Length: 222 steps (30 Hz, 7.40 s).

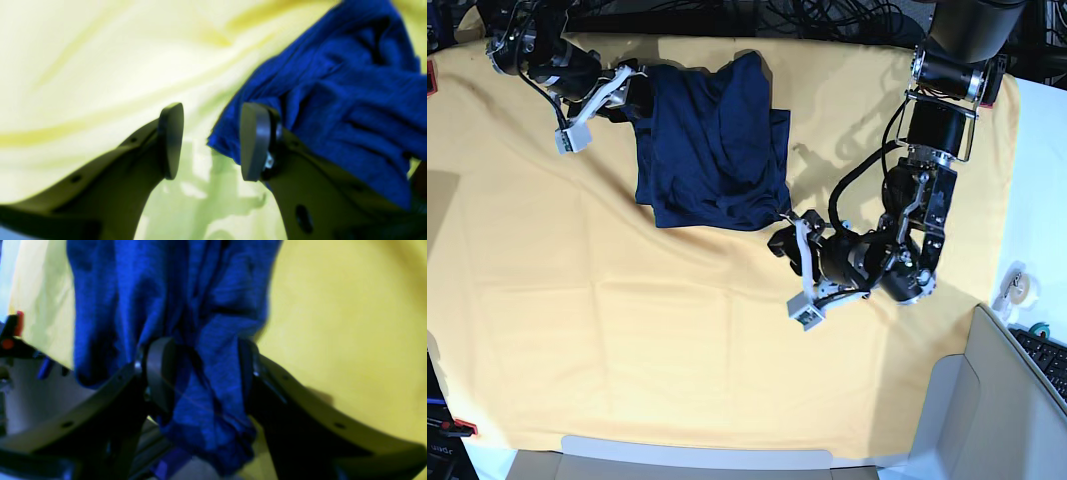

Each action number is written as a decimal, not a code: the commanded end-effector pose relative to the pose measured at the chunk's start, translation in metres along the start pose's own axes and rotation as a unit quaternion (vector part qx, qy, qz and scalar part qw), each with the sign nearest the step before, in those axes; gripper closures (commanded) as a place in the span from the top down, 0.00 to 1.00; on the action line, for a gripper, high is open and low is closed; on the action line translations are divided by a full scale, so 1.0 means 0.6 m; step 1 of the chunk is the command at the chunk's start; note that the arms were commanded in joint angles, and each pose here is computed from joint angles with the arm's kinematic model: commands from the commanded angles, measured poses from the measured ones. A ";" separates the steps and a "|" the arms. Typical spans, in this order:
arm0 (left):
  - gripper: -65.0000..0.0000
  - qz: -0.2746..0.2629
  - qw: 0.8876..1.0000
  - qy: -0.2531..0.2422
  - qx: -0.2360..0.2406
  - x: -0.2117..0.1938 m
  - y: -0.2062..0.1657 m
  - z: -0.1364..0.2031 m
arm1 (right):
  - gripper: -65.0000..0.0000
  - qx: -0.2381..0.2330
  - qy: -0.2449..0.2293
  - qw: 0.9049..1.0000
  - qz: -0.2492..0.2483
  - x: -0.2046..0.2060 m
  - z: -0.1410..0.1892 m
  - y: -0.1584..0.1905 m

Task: Fold the T-shirt properly
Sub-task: 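Drag the navy bundle with both grippers away from the cloth edge, then press and tuck the bundle's loose fabric inward with both grippers, then grasp the bundle edges with both grippers and pull them outward, then release the bundle and lift both grippers away from it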

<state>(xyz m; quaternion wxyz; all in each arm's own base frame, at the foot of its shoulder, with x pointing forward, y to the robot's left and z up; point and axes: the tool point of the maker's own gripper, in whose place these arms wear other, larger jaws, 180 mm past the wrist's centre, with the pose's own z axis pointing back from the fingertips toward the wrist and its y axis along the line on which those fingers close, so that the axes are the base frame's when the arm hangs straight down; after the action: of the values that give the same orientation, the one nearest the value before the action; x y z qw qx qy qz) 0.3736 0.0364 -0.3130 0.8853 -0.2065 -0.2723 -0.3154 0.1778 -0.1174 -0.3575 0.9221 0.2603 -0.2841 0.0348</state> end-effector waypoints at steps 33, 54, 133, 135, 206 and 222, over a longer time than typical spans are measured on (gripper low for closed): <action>0.00 0.053 0.991 -0.117 -0.033 -0.043 -0.184 0.028 | 0.00 0.087 -0.120 0.989 0.003 0.123 -0.027 0.086; 0.00 0.115 0.985 -0.114 -0.056 -0.053 -0.199 -0.047 | 0.00 0.039 -0.017 0.999 0.014 0.068 -0.095 0.032; 0.00 0.124 0.975 -0.160 0.096 -0.131 -0.060 0.094 | 0.00 -0.031 0.000 0.999 0.039 0.063 -0.090 -0.017; 0.00 0.120 0.981 -0.150 0.042 -0.134 -0.120 0.069 | 0.00 -0.031 0.000 0.999 0.039 0.063 -0.090 -0.017; 0.00 0.023 0.998 0.048 0.029 -0.341 -0.220 0.007 | 0.00 0.083 0.040 0.993 -0.080 -0.026 -0.091 -0.032; 0.00 0.027 0.989 0.031 0.140 -0.343 -0.107 0.101 | 0.00 0.060 -0.053 0.994 0.068 0.097 -0.009 0.016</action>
<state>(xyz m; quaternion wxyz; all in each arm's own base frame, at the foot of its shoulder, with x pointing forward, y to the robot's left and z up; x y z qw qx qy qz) 0.1727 0.1155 -0.3851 0.9253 -0.0765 -0.2715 -0.2534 0.2229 -0.1110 -0.3356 0.8927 0.2933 -0.3283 0.0963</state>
